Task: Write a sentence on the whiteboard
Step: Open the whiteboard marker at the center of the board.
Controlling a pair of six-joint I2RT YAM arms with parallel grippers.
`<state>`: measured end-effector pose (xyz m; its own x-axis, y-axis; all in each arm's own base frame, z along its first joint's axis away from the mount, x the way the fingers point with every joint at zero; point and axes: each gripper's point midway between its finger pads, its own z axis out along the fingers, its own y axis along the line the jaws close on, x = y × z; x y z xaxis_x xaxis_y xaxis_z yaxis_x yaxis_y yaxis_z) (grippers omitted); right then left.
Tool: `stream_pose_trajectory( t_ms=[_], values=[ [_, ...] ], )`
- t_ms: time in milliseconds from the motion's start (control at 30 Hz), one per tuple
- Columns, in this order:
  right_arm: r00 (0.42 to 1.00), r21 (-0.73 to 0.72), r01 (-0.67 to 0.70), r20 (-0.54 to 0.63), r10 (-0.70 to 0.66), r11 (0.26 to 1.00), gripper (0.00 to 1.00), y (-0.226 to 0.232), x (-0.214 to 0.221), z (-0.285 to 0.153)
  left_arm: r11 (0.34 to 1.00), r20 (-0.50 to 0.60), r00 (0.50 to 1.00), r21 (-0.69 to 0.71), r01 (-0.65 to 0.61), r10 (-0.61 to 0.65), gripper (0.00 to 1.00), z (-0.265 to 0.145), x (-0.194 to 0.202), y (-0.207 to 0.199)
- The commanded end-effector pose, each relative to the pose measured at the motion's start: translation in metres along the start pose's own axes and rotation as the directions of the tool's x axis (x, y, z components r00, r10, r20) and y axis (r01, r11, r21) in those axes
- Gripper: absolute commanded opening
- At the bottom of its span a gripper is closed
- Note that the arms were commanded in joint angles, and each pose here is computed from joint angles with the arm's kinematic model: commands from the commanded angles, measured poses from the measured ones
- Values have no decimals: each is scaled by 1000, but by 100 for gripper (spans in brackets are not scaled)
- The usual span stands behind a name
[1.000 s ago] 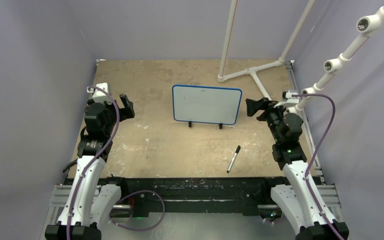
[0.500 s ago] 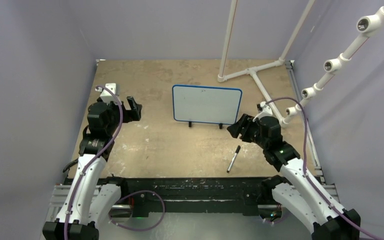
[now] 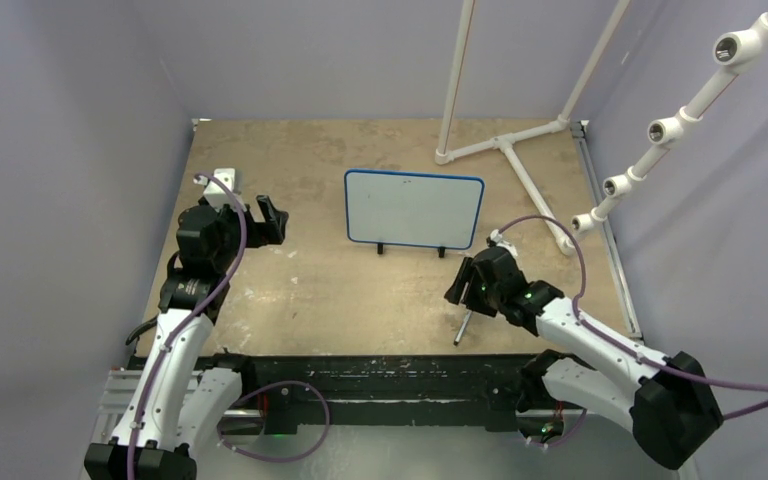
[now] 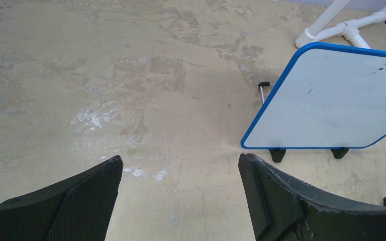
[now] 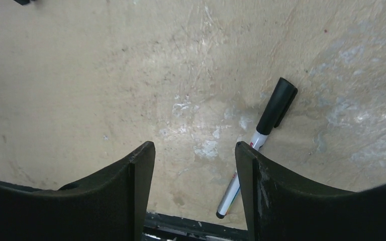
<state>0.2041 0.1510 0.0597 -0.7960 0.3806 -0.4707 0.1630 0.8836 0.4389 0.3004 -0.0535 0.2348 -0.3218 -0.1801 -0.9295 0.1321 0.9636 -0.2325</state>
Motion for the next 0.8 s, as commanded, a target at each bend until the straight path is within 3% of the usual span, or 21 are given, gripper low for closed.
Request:
stream_pose_trajectory(
  t_ms=[0,467,667,767],
  values=[
    [999,105,-36,28,33,994,63,-12,5,5,999,34,999,32,19,-20,86,-2,-7,-8],
    [999,200,-27,24,23,979,60,-26,19,10,999,32,999,38,20,-21,86,-2,-6,-10],
    [1000,168,6,8,-7,986,47,-18,23,19,999,28,999,29,20,-21,86,-1,-5,-9],
    [1000,150,29,-5,-29,988,45,-12,26,23,999,23,999,34,22,-23,86,0,-3,-10]
  ],
)
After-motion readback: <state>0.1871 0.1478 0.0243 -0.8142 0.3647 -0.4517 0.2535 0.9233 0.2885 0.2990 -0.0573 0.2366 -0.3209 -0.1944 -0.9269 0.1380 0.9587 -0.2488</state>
